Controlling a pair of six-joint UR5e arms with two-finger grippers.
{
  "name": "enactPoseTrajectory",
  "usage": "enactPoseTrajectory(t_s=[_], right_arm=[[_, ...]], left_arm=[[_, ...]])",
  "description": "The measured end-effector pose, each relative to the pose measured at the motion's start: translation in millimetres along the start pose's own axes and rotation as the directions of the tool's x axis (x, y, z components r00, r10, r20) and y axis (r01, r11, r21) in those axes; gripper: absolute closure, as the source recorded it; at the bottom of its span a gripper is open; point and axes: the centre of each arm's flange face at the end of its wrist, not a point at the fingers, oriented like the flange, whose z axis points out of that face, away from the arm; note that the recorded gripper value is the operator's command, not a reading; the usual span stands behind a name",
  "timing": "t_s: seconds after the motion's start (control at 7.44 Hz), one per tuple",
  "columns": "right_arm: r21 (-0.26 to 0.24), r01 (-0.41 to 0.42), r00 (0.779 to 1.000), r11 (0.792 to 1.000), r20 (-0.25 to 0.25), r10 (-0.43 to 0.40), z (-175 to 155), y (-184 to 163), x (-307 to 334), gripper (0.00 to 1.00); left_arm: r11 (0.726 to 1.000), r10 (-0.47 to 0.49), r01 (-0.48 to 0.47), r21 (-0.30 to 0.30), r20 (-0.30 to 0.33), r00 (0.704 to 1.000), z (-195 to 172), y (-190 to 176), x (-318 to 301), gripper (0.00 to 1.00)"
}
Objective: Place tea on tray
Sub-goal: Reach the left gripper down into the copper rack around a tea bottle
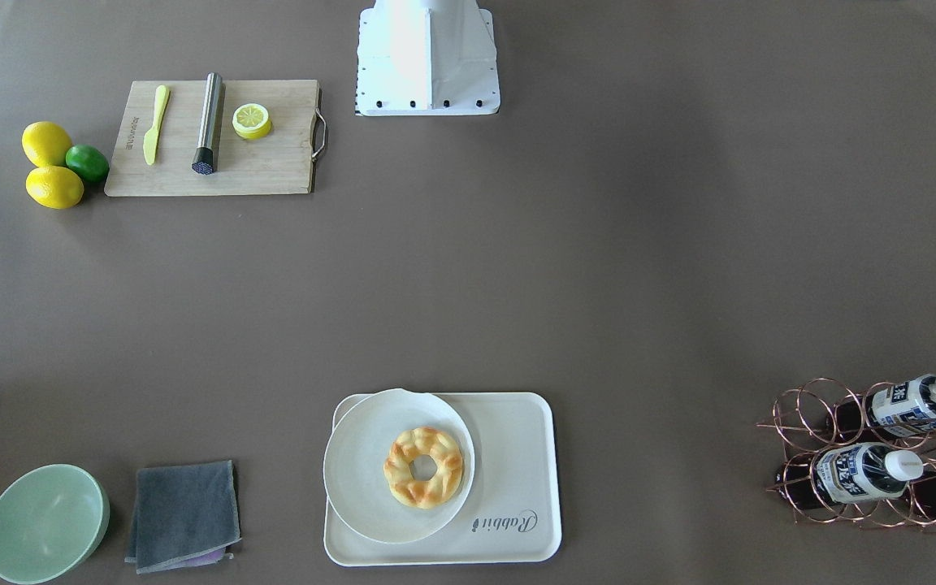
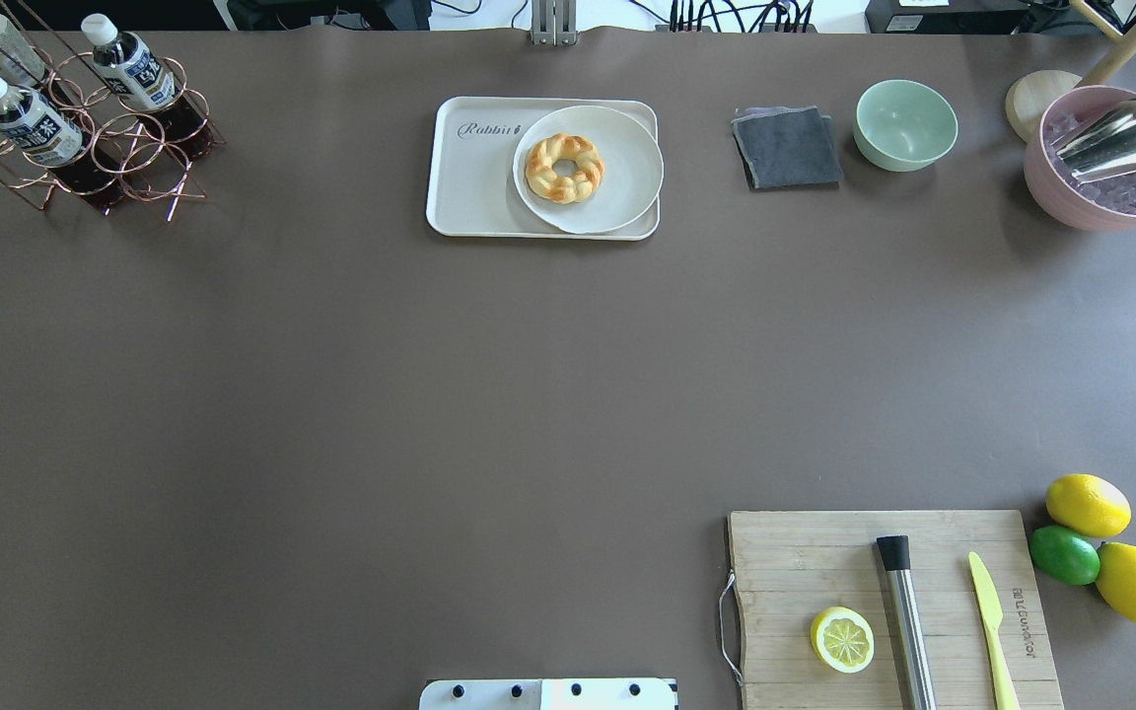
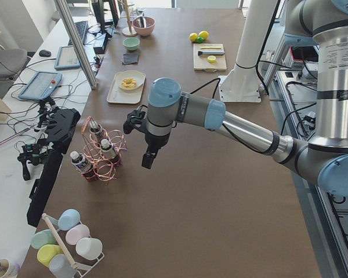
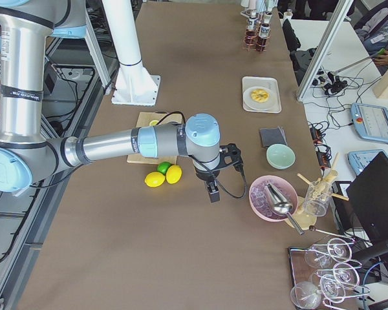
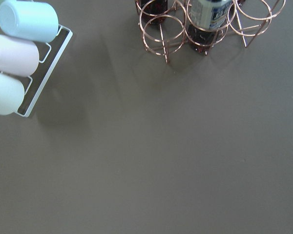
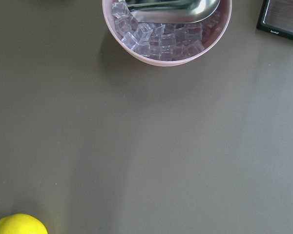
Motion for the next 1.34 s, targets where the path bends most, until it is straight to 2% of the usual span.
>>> enactPoseTrajectory(t_s=[0.27,0.4,0.94,1.21,1.34], right_arm=[[0.007,0.008,1.0,1.0,0.008,-0.008,4.7,15.8,-2.0,0.0],[0.023,0.017,1.0,1.0,0.01,-0.017,9.7,27.8,-2.1,0.0],[0.033,-0.008,1.0,0.999,0.015,0.007,18.0,39.9,-1.4,0.0],[0.032,-0.008,1.0,0.999,0.015,0.008,19.1,41.3,-0.8,0.0],[0.031,-0.008,1.0,0.999,0.014,0.007,19.6,41.6,-0.4,0.0]], left_arm=[[0.999,-0.008,0.009,0.036,-0.021,1.0,27.6,-98.0,16.6,0.03],[0.998,-0.015,0.018,0.064,-0.04,0.999,48.0,-125.2,33.5,0.03],[0.981,-0.057,0.079,0.178,-0.121,0.991,136.6,-160.6,55.7,0.05],[0.972,-0.056,0.076,0.221,-0.095,0.994,166.3,-178.6,63.9,0.11],[0.97,-0.048,0.063,0.235,-0.072,0.996,173.9,-186.2,71.5,0.21]])
